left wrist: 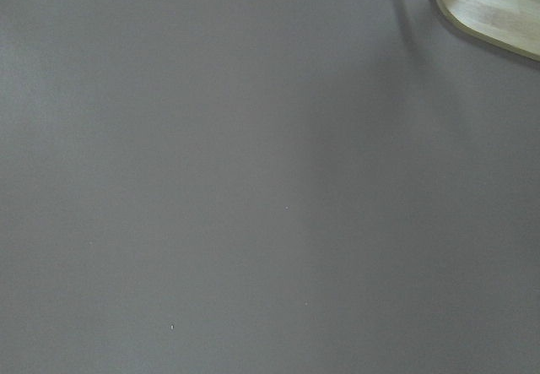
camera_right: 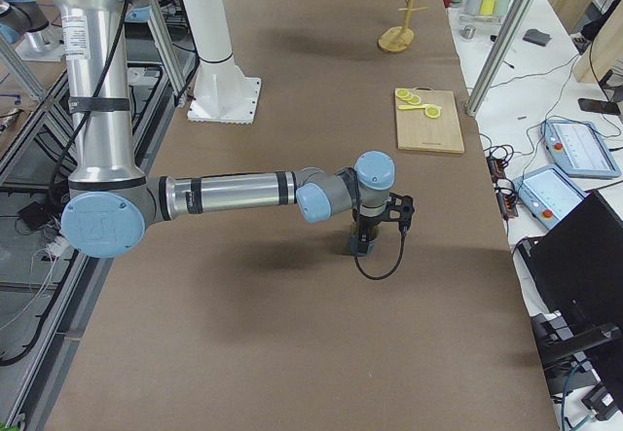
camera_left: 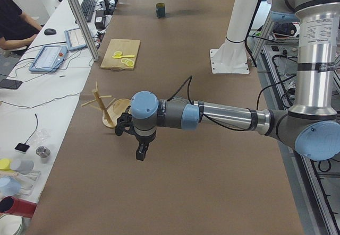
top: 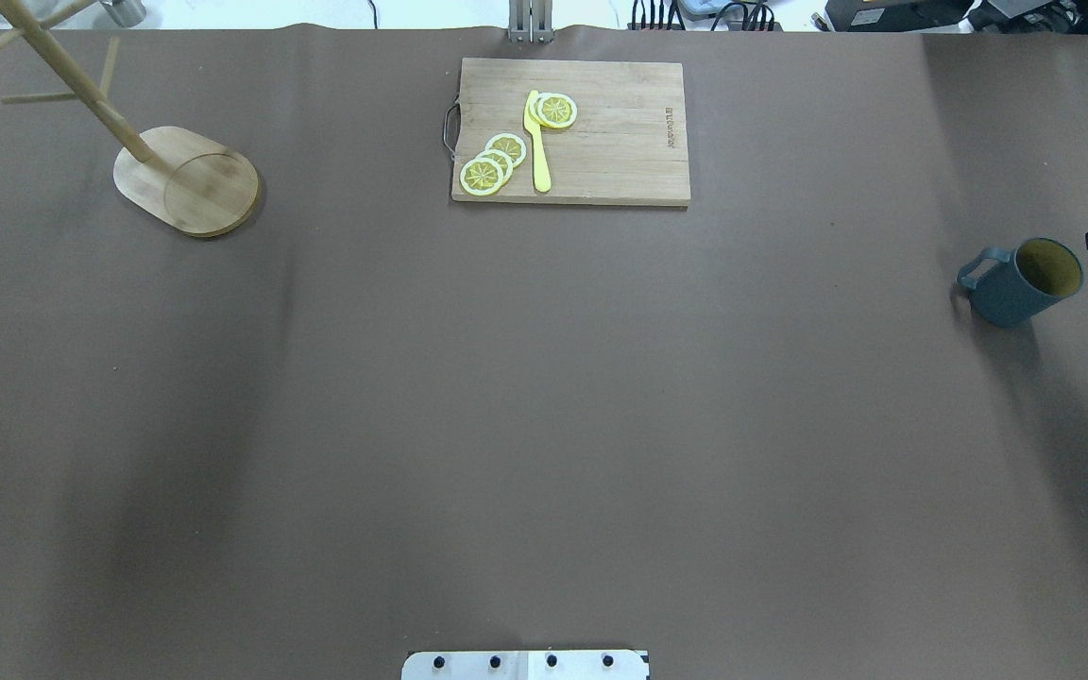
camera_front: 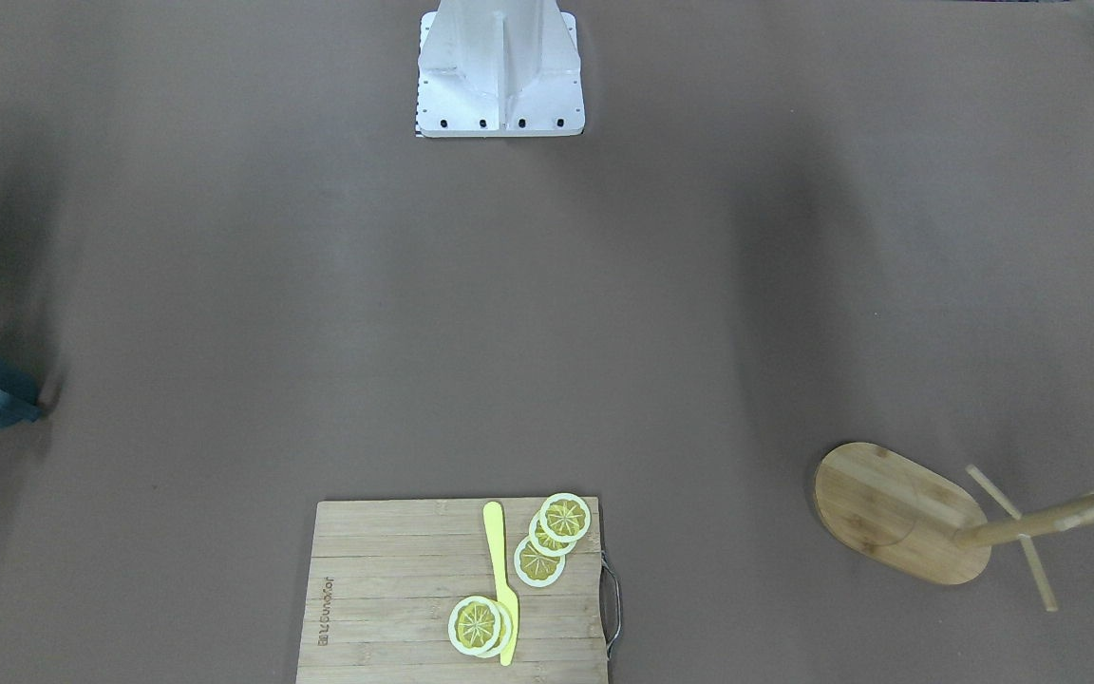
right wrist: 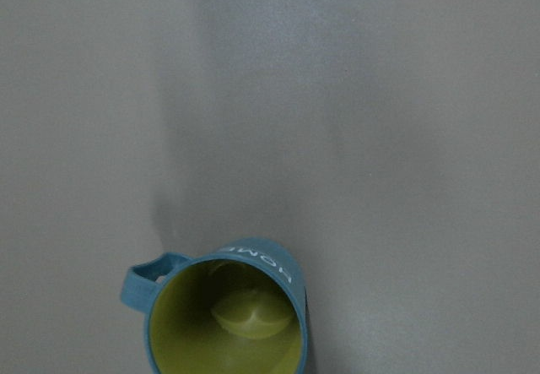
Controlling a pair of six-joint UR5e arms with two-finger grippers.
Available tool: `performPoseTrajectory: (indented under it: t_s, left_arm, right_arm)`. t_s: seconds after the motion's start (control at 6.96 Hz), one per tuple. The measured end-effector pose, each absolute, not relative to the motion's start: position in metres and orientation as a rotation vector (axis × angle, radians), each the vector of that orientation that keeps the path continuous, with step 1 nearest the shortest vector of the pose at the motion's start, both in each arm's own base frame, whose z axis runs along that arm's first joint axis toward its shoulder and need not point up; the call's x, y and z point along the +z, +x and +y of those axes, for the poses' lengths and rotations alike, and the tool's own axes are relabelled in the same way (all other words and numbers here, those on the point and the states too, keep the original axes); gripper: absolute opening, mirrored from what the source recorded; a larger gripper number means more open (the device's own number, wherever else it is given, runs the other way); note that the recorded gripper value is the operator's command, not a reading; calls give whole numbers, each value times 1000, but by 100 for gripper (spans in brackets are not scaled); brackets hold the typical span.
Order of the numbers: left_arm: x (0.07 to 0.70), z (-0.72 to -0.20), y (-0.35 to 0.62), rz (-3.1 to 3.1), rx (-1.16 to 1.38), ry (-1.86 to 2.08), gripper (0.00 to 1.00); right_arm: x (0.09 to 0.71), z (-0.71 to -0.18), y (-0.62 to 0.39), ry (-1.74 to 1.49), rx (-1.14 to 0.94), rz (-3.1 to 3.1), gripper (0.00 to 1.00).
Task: Hang cup on storage rack
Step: 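Reach the right gripper down and grasp the blue mug's rim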
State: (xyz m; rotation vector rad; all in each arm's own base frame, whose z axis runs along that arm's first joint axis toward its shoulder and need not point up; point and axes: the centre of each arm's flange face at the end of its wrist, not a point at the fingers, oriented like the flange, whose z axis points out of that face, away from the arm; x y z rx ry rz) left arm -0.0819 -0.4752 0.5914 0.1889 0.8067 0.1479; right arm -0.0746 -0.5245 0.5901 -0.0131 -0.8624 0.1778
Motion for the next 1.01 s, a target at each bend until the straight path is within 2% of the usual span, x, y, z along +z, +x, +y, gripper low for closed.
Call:
performPoseTrajectory:
  t_s: [0.14,0.29,0.43,0.57,0.72,1.01]
  left_arm:
    - [590,-476,-82,807,149,191,98]
    - [590,-476,-82,806,150,193,98]
    - [590,-477,-82,806,150,193,98]
    - [590,-477,-82,806,150,193,98]
    - [591,-477,-82,807,149,192,98]
    - [592,-477,-82,807,149,190,98]
  right_arm:
    - [600,-527,-86,-27,173,-862,98]
    - [607,-526,-94,-40,165,-859,92]
    - [612,-526,-101,-52,158,-856,68]
    - [616,-526,-106,-62,152,-854,20]
    - [618,-525,-110,-69,147,-855,0]
    - [619,-524,-114,-74,142,-853,0]
